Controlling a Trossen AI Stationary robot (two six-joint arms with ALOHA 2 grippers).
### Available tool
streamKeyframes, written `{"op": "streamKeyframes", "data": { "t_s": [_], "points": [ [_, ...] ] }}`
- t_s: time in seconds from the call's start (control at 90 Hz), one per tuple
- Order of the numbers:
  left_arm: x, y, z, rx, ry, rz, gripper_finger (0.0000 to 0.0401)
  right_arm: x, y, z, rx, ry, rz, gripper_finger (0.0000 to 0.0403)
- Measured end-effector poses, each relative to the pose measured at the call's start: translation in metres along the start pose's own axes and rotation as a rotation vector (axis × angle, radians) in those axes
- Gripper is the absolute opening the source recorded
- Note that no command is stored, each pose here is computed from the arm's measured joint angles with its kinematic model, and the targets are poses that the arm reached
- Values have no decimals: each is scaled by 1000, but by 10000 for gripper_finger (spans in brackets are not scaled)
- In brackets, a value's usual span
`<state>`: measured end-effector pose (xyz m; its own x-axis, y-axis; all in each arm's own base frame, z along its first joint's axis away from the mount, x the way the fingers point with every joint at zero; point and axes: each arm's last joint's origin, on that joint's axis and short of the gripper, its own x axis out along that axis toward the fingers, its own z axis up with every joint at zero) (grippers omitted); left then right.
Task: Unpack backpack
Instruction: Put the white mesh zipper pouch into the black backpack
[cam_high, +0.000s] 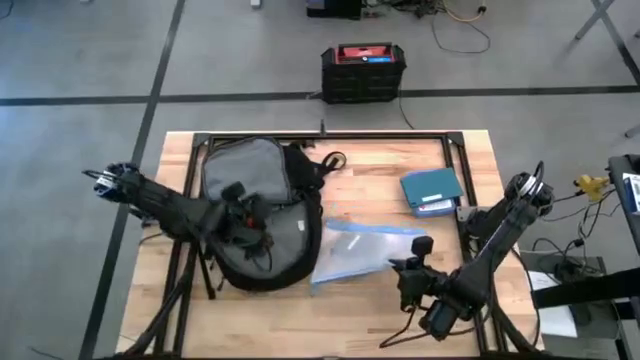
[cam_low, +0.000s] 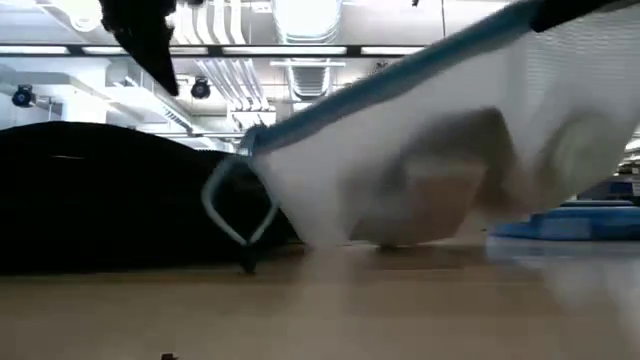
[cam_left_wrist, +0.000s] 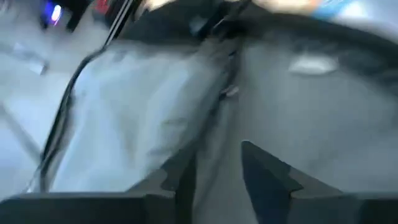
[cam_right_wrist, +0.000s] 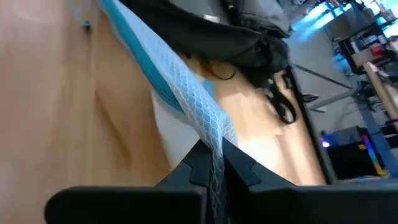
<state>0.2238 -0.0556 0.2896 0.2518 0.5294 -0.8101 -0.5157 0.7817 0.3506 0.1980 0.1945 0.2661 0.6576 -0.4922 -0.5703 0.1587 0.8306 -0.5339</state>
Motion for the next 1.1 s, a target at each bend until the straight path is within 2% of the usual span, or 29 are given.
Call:
{"op": "streamKeyframes", "data": {
  "t_s": [0.133,0.289,0.422,0.567,0.678,0.756,0.822,0.911,0.944,1.1],
  "points": [
    [22,12,0,22,129,-7,196,-7,-23,11,-34,36,-52,0],
    [41,17,-7,86,179,44,251,-18,-47,20,-15,17,-68,0],
    [59,22,-13,67,219,73,268,-26,-62,21,-3,-3,-51,0],
    [85,30,-19,24,264,88,263,-33,-76,21,9,-46,-63,0],
    [103,38,-22,-6,274,97,244,-38,-87,22,16,-95,-89,0],
    [113,41,-23,-1,268,89,208,-41,-93,23,21,-134,-111,0],
    [117,43,-22,1,253,84,154,-44,-97,24,21,-162,-118,0],
    [118,43,-18,6,233,74,56,-47,-103,27,17,-200,-127,0],
    [116,43,-17,11,228,70,32,-48,-104,29,14,-218,-132,0],
    [106,44,-1,-28,186,41,22,-51,-110,43,-29,-282,-136,0]
  ]
}}
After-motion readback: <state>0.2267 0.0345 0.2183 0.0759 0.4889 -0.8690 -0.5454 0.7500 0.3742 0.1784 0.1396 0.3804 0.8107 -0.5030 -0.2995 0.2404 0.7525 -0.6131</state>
